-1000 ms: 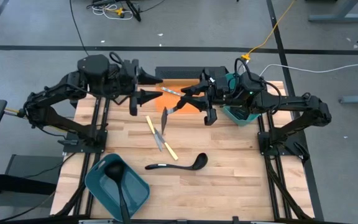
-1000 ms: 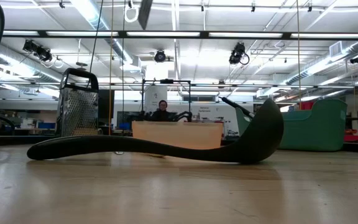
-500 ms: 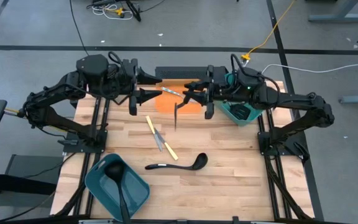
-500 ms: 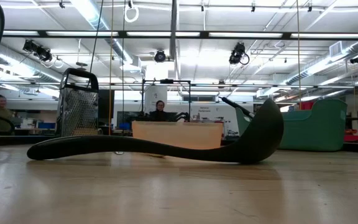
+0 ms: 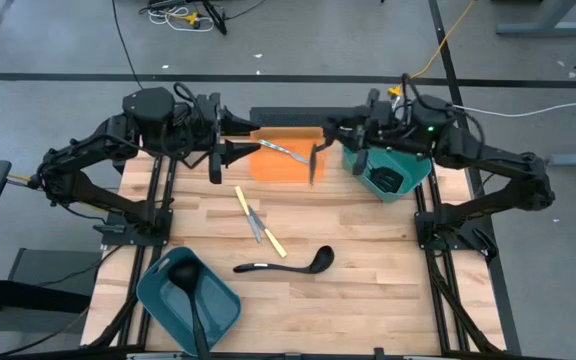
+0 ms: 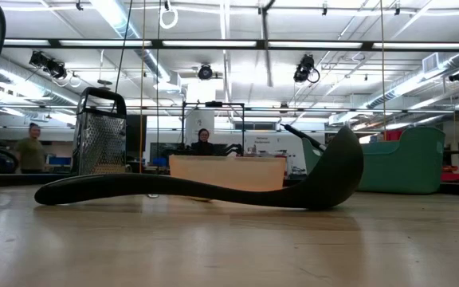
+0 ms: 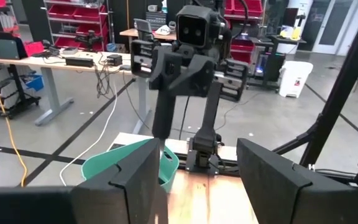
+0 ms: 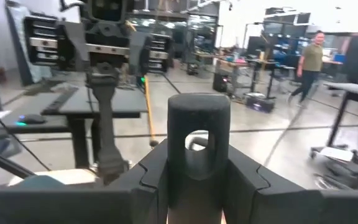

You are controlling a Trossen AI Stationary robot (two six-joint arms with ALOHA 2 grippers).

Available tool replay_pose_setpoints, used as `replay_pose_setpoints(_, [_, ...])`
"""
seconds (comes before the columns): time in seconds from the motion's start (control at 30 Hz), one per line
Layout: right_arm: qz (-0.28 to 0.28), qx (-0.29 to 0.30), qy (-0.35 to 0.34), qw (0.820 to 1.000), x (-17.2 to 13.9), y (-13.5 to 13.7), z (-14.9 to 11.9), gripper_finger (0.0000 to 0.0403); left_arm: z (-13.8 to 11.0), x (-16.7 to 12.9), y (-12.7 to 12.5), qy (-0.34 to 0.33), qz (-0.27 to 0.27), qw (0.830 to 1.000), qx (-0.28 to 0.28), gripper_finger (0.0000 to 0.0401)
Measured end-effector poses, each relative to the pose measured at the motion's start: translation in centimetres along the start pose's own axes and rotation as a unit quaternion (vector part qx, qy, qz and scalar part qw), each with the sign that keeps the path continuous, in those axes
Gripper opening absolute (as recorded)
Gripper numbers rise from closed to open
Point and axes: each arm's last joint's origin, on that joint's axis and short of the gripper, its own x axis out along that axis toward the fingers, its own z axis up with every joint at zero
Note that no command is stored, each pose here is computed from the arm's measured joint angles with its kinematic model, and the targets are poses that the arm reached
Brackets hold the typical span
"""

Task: Pick & Place Kitchen Items
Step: Put the black spatula into the green bin

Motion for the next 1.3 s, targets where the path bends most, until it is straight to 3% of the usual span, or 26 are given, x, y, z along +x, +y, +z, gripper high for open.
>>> replay_pose_setpoints(0.7, [-0.12, -0.025, 0.06, 0.991, -8.7, -1.2, 1.3, 0.0104, 0.1, 0.0, 0.1, -0.004, 0.015, 1.0, 0.005, 0.0217])
replay_pose_setpoints(1.3, [-0.188, -0.035, 0.137, 0.972, -10.0, -1.8, 0.0, 0.0104, 0.4, 0.0, 0.1, -0.022, 0.014, 1.0, 0.003, 0.0215])
